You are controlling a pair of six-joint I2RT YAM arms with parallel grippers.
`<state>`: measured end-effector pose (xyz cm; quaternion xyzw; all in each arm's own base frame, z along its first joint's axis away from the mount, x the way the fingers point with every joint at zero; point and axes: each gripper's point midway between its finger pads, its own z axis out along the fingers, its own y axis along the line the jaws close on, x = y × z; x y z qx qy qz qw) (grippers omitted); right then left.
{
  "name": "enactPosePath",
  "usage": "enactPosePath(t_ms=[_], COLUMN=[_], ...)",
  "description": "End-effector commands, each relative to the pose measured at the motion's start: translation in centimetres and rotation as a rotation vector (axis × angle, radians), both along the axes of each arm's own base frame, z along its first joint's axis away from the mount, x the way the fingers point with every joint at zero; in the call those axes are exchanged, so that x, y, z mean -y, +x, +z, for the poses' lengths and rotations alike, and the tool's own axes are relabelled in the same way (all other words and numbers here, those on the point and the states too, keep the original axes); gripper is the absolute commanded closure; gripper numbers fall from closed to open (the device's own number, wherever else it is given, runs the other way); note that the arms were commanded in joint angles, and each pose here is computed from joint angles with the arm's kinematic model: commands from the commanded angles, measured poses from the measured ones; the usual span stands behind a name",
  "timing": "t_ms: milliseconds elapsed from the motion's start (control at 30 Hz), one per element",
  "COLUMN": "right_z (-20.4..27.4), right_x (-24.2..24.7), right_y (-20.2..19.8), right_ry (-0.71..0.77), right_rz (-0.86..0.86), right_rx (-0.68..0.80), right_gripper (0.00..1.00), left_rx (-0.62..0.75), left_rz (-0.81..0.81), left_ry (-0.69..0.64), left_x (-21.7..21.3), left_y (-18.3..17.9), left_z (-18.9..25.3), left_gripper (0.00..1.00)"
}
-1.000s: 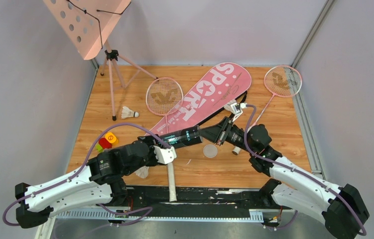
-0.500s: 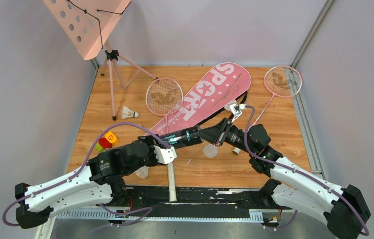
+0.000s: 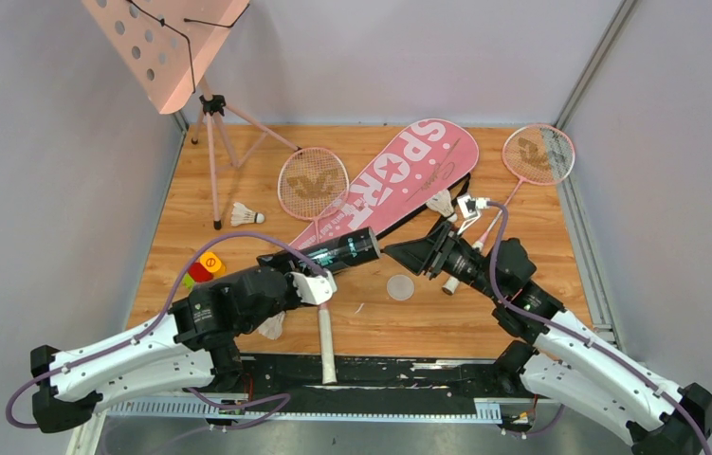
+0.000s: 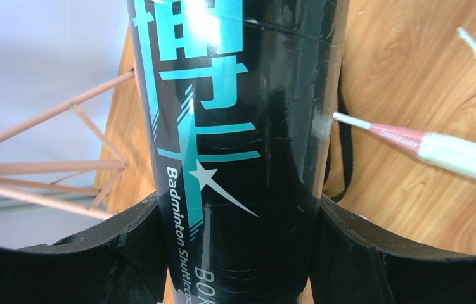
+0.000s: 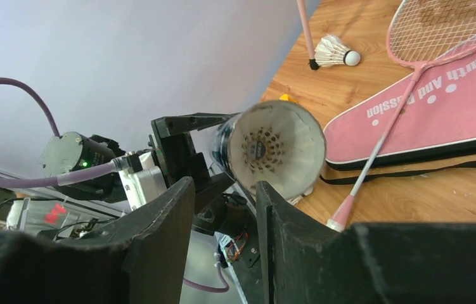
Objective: Pack up the badminton gear
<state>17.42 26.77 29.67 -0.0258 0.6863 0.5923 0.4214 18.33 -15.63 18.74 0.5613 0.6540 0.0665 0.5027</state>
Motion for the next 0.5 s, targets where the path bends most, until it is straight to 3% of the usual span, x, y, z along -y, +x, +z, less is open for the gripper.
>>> enactPosePath(t_ms=[0,233,467], right_z=[0.2,-2.7,-5.8], right_x=[0.2,-3.0,-10.9], right_y=[0.3,0.6,0.2], right_ry=[-0.039,-0.173,-0.359], right_rz=[-0.021,-0.039,-0.063], right_rx=[0.040,0.094,0.193], right_gripper=[0.60,0.61,0.48], left_rx=[0.105,0.237,0.355], left_rz=[0.165,0.390,0.510], left_ry=[-0.068,-0.223,-0.406], left_x=[-1.9,-6.5,-11.5], left_y=[1.7,2.2,1.2], left_z=[3.5,8.6,11.7], left_gripper=[0.57,0.58,0.59])
